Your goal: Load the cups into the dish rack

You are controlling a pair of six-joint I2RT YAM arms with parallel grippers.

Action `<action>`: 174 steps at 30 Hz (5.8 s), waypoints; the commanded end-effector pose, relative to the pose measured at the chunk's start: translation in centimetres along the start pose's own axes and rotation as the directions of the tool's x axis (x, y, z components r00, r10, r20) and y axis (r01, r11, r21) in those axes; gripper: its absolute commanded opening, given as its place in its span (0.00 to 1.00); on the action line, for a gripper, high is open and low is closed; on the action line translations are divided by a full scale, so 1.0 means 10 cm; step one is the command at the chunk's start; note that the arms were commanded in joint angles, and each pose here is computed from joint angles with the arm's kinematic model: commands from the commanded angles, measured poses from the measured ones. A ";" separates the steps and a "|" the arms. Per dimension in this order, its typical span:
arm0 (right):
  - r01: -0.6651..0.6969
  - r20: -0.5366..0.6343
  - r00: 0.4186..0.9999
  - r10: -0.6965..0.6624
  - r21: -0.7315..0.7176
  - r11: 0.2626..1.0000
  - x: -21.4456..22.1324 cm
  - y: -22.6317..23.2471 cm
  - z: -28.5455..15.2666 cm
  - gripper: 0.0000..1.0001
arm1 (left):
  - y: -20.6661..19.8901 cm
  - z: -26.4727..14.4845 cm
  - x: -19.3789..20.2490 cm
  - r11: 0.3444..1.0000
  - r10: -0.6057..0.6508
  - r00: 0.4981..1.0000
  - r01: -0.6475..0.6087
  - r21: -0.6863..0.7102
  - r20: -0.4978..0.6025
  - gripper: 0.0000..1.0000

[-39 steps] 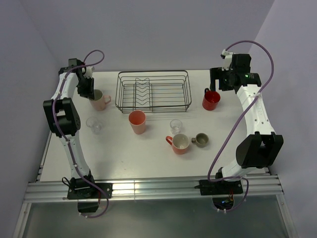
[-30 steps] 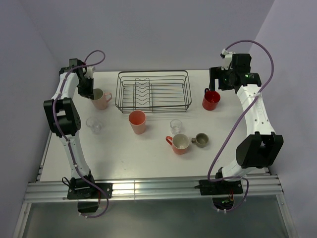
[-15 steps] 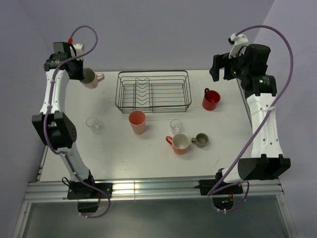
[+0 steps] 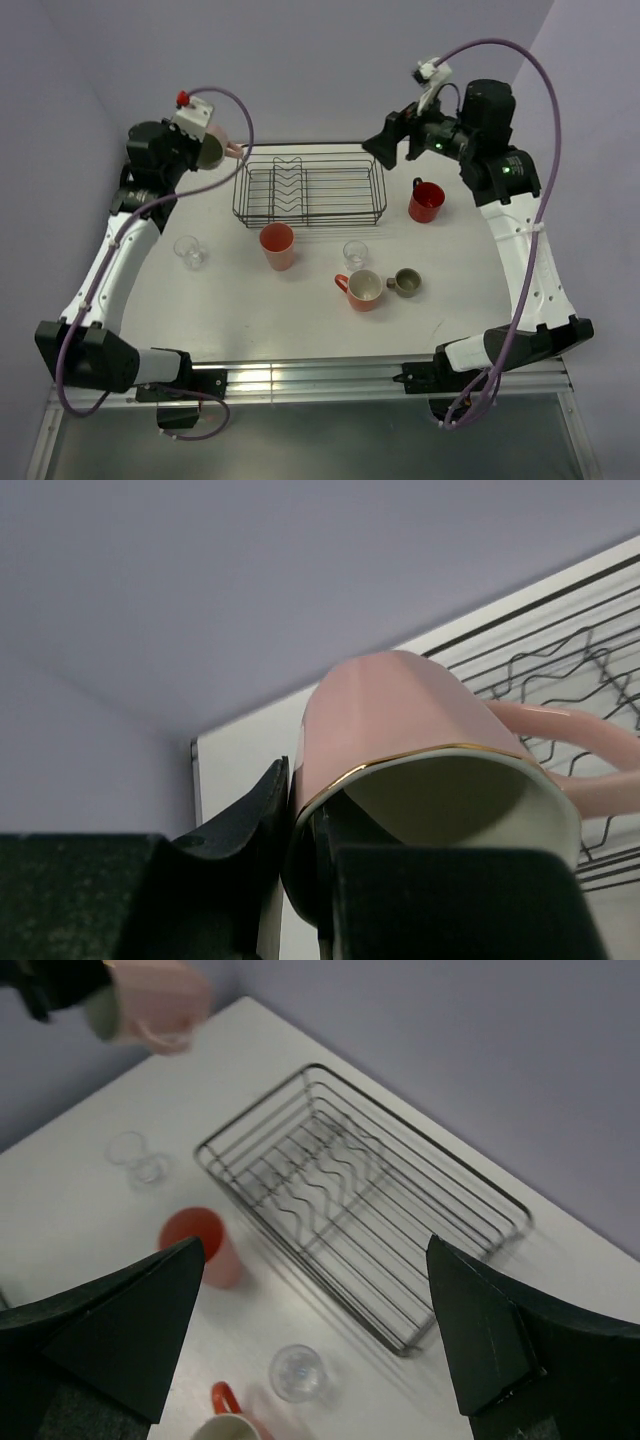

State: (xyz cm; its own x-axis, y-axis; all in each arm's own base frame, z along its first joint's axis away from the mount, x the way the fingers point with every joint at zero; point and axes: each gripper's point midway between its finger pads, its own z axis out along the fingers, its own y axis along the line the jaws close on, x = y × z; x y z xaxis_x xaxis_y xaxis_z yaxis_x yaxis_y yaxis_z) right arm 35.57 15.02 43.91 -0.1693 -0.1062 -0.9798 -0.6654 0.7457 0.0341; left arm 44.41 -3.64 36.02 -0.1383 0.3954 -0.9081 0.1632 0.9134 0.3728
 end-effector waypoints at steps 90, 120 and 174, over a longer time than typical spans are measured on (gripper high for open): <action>-0.200 -0.104 0.978 0.182 -0.216 0.956 0.45 0.34 0.94 0.00 | -0.76 -1.82 -1.10 0.928 0.366 0.572 -0.287 -0.239 0.734 0.99; 0.020 -0.239 0.963 0.127 0.531 0.847 1.67 -1.34 1.85 0.00 | -0.80 -1.19 0.04 0.999 0.033 0.980 -0.032 -0.005 0.194 0.99; 0.075 -0.298 0.931 0.212 0.723 0.686 2.59 -1.60 2.13 0.00 | -1.06 -1.01 0.43 0.994 0.057 0.998 -0.059 0.093 0.025 0.99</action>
State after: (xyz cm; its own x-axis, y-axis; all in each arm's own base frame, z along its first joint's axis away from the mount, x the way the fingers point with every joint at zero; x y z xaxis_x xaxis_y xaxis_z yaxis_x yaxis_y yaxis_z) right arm 54.07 13.66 8.98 -0.6629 -0.1891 -0.7245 -0.0278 0.9731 -0.2286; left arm 31.89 -10.40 28.90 -0.1347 0.4744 -0.8700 0.2702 0.8623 0.4284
